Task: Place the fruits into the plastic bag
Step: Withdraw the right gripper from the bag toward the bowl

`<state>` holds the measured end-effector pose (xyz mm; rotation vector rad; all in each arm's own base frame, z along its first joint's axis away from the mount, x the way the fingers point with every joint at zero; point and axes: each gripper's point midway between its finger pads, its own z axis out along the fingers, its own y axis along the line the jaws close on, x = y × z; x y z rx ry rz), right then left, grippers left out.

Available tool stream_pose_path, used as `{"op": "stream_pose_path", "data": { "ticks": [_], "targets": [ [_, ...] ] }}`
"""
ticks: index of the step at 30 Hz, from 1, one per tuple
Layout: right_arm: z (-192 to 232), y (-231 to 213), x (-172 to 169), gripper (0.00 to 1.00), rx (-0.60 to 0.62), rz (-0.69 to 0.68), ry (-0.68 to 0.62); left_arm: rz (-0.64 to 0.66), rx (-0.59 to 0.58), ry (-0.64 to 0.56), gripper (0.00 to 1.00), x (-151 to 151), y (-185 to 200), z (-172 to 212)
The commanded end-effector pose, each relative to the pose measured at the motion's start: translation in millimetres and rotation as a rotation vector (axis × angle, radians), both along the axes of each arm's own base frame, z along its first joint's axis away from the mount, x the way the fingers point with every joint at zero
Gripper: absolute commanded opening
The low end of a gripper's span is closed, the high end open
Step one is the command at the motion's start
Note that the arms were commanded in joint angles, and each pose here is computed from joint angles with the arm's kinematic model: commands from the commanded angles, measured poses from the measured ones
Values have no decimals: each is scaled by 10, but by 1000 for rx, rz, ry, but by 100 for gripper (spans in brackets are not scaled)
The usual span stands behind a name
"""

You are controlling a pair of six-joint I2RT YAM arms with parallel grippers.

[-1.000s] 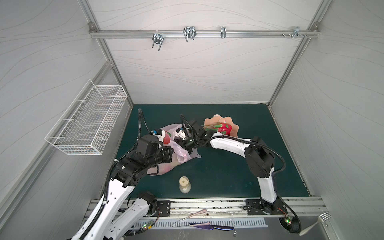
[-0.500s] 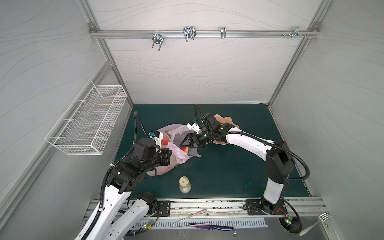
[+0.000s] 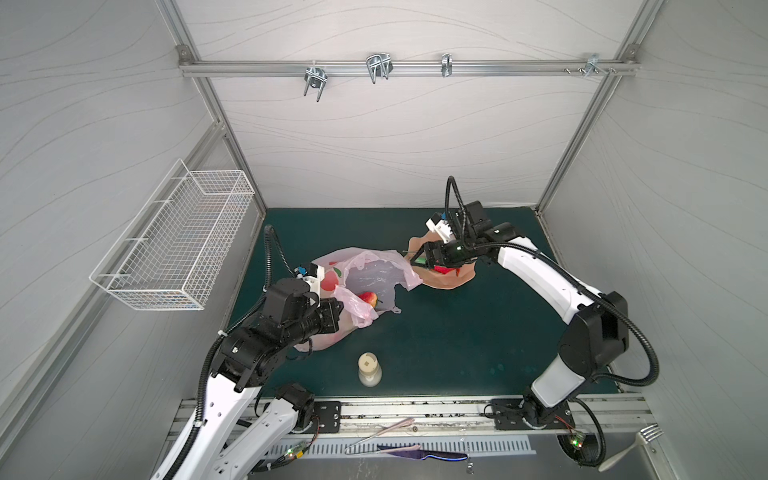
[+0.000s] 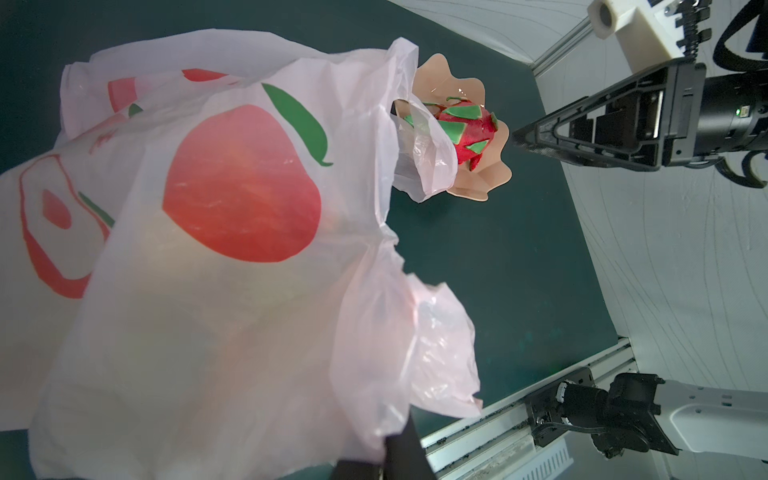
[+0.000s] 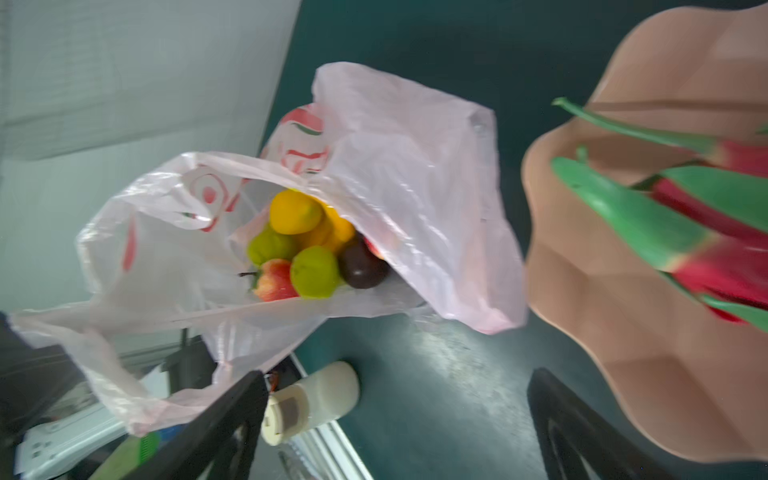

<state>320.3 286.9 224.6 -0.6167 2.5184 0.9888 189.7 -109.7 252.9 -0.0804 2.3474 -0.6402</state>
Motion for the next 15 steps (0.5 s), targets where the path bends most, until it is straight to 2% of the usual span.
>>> {"op": "stream_pose_path", "data": {
  "ticks": [1, 9, 15],
  "targets": [
    [-18, -335, -9, 99, -183, 35, -125, -3, -25, -38, 0, 26, -25, 91],
    [-239, -528, 197, 99, -342, 121, -286, -4, -21, -38, 0, 41, -28, 90],
    [-453, -478, 240, 99, -383, 344, -466, -7, -26, -42, 0, 48, -39, 109]
  ]
}}
